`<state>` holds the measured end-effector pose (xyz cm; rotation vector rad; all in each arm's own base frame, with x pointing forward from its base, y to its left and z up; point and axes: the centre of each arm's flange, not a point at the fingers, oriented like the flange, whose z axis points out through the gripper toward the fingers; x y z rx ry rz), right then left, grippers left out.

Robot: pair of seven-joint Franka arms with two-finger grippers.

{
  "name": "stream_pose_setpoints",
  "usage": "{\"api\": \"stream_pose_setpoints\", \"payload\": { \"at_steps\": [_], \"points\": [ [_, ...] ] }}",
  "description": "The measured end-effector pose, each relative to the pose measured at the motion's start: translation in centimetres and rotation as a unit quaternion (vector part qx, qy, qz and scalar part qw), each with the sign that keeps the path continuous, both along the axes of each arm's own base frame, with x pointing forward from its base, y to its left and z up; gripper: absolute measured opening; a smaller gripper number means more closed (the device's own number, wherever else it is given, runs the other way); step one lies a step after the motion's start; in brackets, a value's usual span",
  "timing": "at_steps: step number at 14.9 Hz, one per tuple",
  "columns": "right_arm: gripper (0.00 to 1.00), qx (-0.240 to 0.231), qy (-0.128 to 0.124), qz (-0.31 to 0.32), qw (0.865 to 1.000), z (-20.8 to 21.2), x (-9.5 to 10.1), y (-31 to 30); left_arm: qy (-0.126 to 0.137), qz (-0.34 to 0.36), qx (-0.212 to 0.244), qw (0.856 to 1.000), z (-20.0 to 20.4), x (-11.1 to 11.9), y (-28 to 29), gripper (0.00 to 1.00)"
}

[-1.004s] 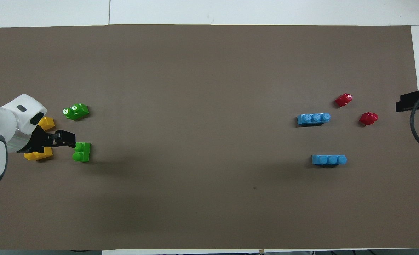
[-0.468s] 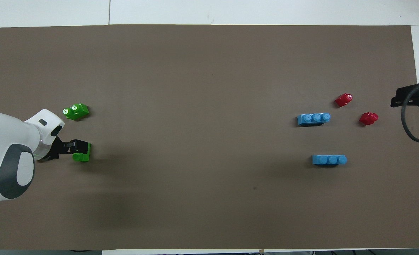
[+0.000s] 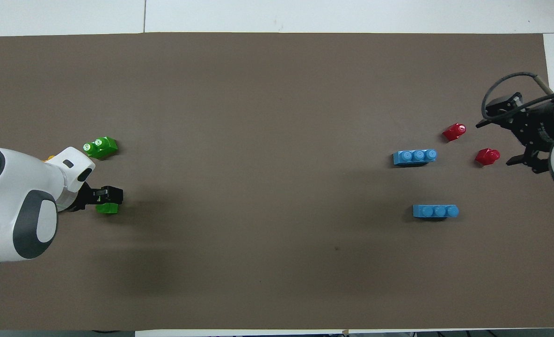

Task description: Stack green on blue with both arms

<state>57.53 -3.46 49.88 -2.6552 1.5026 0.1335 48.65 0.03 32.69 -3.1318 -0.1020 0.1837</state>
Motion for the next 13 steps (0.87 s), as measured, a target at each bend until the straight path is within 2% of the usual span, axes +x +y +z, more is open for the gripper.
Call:
{"api": "stream_pose_setpoints", "payload": {
  "at_steps": [3,6,8,9,11,13],
  "points": [
    [1.0,0.021,0.017,-0.079,0.997,-5.4,1.3,0.1,0.004,-0.001,0.0,1.0,-0.5,-0.4,-0.1,1.0],
    [1.0,0.034,0.011,-0.131,0.991,-8.6,1.9,0.1,0.006,-0.004,0.0,1.0,-0.8,-0.6,-0.4,0.98],
    [1.0,0.045,0.016,-0.15,0.988,-9.9,1.8,0.2,0.001,-0.005,0.0,1.0,-1.1,-0.7,-0.5,0.99],
    [1.0,0.054,0.02,-0.162,0.985,-10.4,1.8,0.3,-0.001,-0.003,0.0,1.0,-1.3,-0.8,-0.6,0.93],
    [1.0,0.066,0.025,-0.184,0.98,-11.0,1.9,0.5,-0.004,0.0,0.001,1.0,-1.5,-0.9,-0.9,0.66],
    [1.0,0.066,0.028,-0.192,0.979,-11.9,1.7,0.4,-0.008,0.002,0.001,1.0,-1.4,-0.8,-1.0,0.45]
  ]
}}
